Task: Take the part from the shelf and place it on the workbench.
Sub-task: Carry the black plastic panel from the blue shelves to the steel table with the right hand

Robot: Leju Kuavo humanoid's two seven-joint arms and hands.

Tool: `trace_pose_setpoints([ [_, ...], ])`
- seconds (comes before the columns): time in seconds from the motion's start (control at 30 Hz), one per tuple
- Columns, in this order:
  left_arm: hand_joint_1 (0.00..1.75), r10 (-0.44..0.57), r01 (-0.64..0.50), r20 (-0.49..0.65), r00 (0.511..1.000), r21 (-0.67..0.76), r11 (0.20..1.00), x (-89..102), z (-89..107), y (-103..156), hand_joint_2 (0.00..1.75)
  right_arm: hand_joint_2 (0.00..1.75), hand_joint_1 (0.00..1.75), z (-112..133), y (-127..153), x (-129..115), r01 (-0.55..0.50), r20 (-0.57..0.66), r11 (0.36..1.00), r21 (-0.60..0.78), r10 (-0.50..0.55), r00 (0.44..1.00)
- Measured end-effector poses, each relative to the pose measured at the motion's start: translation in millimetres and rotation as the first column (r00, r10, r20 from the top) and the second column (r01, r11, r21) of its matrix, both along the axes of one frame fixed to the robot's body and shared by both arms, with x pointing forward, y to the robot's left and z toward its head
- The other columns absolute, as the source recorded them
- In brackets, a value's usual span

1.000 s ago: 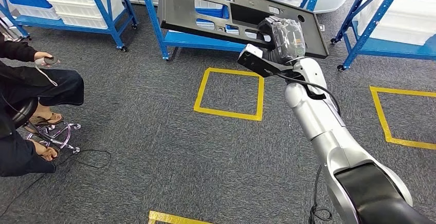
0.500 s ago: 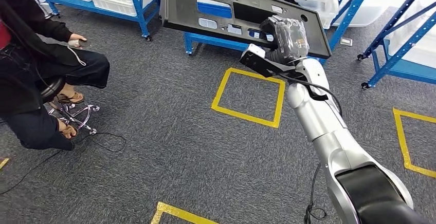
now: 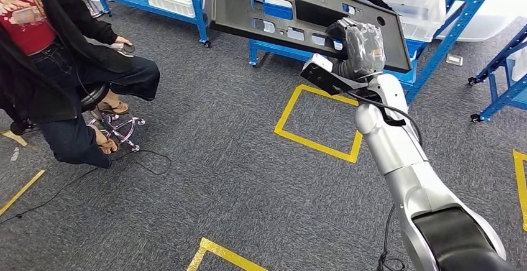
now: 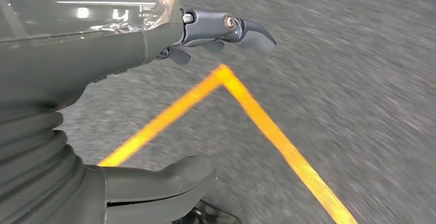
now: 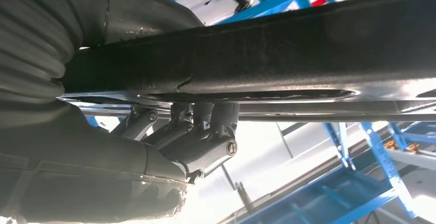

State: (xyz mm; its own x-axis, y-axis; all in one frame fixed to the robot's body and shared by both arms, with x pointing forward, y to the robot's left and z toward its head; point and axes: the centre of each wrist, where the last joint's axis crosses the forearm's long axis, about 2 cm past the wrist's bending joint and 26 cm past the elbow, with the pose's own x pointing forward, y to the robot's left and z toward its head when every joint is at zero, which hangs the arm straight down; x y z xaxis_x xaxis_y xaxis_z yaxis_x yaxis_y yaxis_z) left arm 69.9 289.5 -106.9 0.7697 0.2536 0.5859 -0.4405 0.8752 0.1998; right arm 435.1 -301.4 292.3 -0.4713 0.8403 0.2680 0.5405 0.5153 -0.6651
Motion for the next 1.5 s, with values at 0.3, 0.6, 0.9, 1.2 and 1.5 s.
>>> trace_pose_setpoints([
  [0.3, 0.0, 0.093, -0.092, -0.171, 0.981, 0.014, 0.996, -9.1, -0.9, 4.9, 1.75, 1.75, 1.75, -3.7, -25.0, -16.2, 0.036, 0.029, 0.999, 0.02, -0.037, 0.999],
  [0.6, 0.0, 0.1, -0.102, -0.225, 0.969, 0.003, 0.995, -12.0, -1.2, -0.5, 1.75, 1.75, 1.75, -22.5, -39.6, -29.3, 0.063, -0.002, 0.998, 0.015, -0.063, 0.998],
  [0.9, 0.0, 0.08, -0.083, -0.236, 0.968, -0.001, 0.997, -17.6, -2.0, -3.1, 1.75, 1.75, 1.75, -18.1, -37.2, -35.8, 0.081, 0.032, 0.997, 0.011, -0.081, 0.996],
  [1.2, 0.0, 0.059, -0.061, -0.216, 0.975, -0.001, 0.998, -14.9, -1.7, -2.7, 1.75, 1.75, 1.75, -20.9, -37.5, -44.9, 0.092, 0.045, 0.996, 0.013, -0.092, 0.995],
  [1.5, 0.0, 0.056, -0.056, -0.201, 0.978, 0.006, 0.998, -10.9, -1.2, -1.3, 1.75, 1.75, 1.75, -27.2, -38.2, -54.0, 0.097, 0.047, 0.995, 0.018, -0.097, 0.994],
])
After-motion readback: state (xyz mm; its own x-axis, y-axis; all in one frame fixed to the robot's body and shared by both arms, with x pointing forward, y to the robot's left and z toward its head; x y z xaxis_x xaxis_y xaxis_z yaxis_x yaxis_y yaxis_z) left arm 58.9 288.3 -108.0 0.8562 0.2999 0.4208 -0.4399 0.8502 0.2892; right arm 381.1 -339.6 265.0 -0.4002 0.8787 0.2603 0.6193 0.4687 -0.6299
